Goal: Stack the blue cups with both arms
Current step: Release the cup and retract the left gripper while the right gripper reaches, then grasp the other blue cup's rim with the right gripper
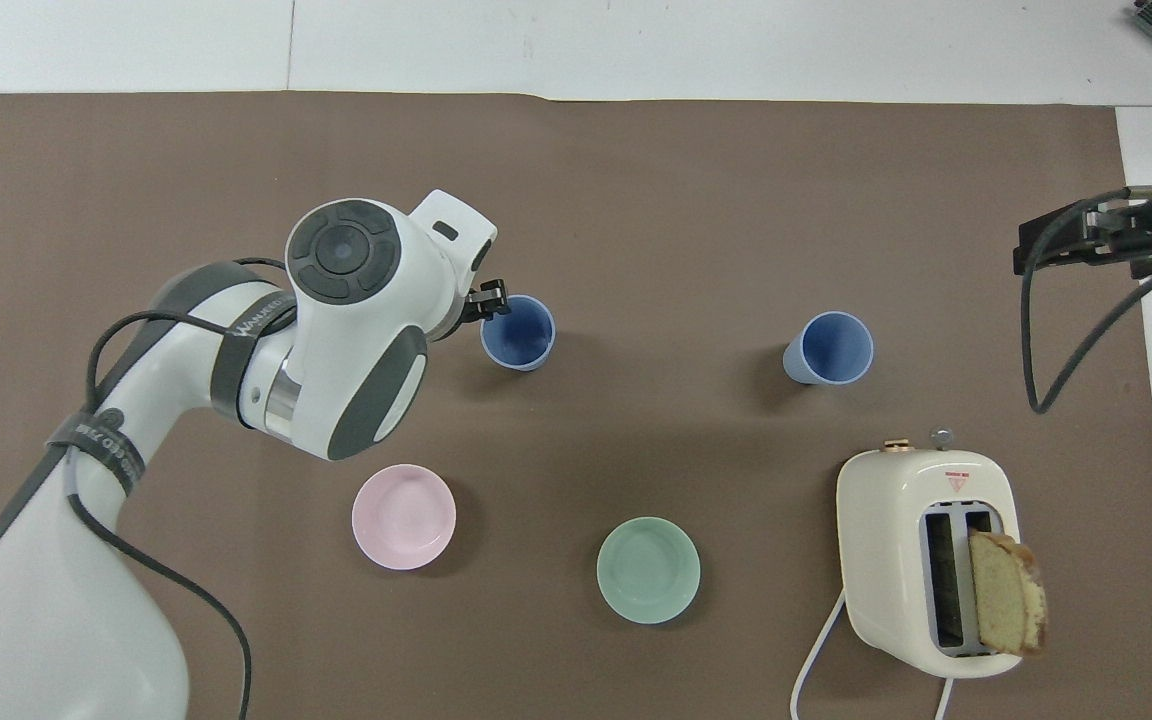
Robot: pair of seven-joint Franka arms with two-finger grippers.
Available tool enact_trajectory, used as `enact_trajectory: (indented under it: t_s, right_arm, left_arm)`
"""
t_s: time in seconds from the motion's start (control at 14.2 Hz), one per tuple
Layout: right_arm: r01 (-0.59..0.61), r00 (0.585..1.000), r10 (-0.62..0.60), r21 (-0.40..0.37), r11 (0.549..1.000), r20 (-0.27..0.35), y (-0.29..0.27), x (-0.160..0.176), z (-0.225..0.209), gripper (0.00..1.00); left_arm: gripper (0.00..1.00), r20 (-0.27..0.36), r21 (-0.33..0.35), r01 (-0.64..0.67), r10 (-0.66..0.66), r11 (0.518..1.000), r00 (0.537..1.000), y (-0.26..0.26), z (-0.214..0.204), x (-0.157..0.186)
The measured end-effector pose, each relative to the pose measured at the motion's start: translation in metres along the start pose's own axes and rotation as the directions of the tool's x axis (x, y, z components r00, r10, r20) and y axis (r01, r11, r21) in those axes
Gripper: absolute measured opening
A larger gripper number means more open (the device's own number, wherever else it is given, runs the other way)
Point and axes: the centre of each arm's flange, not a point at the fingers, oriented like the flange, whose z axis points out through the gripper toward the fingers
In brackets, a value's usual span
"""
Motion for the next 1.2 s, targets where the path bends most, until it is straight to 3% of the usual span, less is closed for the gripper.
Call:
enact_trajectory:
  t_s: [0.07,0.28,0.71,0.99,1.2]
  right_arm:
    - [0.001,1.000,-0.001,0.000,1.000,-0.005,-0.001,0.000,0.002,1.00]
    - [0.017,0.998,-0.016,0.006,1.000,-0.053,-0.012,0.001,0.021,1.00]
    - [0.049,0.999,-0.049,0.019,0.999,0.011,-0.035,0.004,0.102,1.00]
    - [0.006,1.000,-0.006,0.037,0.999,-0.001,-0.060,0.011,0.165,1.00]
    - [0.001,1.000,-0.002,0.039,0.999,0.028,-0.075,0.007,0.200,1.00]
  left_arm:
    - [1.00,-0.003,0.005,-0.011,0.011,1.000,1.000,-0.016,-0.014,0.008]
    - [1.00,0.002,0.020,-0.084,0.084,0.996,0.996,-0.071,-0.056,0.025]
    - [1.00,0.009,0.039,-0.141,0.141,0.989,0.990,-0.174,-0.131,0.038]
    - [1.00,0.027,0.048,-0.163,0.161,0.986,0.987,-0.222,-0.152,0.038]
    - [1.00,0.032,0.049,-0.213,0.211,0.976,0.977,-0.241,-0.169,0.033]
